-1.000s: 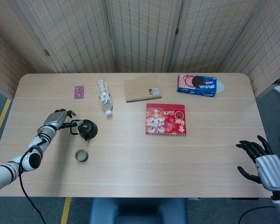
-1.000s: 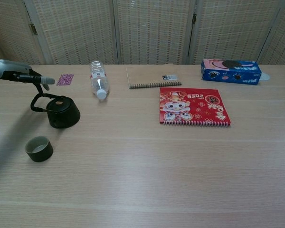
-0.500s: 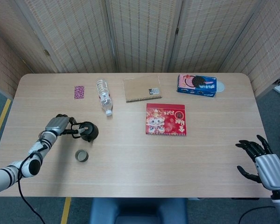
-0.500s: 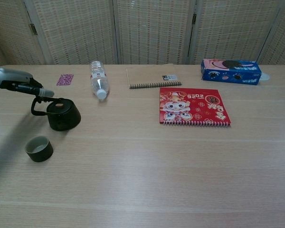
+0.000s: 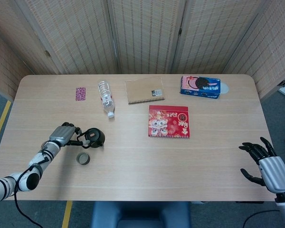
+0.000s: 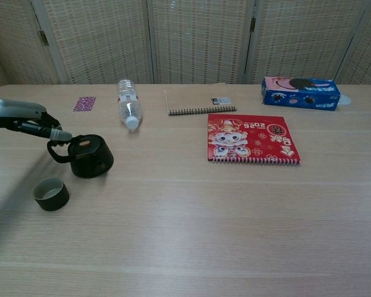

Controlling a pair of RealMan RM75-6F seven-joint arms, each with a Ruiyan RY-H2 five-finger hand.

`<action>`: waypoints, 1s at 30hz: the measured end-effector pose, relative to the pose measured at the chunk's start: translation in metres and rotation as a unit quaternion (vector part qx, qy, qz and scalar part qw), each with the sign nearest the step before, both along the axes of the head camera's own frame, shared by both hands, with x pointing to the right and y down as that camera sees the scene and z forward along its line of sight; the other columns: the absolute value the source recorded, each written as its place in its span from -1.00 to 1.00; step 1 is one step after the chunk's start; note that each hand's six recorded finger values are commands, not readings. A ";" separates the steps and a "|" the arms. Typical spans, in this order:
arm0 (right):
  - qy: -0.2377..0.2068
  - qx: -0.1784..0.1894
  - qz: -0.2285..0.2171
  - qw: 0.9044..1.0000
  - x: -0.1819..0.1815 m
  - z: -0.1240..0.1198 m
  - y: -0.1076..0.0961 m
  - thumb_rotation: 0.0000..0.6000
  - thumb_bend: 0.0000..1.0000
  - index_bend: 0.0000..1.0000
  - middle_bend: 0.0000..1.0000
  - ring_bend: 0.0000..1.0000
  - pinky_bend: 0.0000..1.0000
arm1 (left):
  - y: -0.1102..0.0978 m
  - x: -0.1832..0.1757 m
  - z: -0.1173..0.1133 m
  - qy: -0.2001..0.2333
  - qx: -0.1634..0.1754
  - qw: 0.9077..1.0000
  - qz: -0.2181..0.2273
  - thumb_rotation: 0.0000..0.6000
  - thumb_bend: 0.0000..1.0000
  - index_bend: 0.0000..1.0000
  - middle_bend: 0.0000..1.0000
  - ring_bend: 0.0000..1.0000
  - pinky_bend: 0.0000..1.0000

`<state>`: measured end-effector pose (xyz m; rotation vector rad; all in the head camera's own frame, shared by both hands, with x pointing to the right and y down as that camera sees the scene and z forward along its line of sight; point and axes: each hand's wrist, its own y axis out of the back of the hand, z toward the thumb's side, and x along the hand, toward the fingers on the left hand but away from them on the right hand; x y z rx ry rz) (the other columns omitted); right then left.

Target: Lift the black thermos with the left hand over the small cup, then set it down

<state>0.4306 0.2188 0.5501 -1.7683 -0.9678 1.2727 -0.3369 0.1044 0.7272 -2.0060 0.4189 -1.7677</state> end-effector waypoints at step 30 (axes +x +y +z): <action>0.001 0.001 0.001 1.000 0.000 0.000 0.000 1.00 -0.45 -0.54 -0.49 -0.56 -0.93 | 0.009 0.009 -0.018 0.017 0.086 0.993 0.078 1.00 -0.67 -0.49 -0.35 -0.71 -1.00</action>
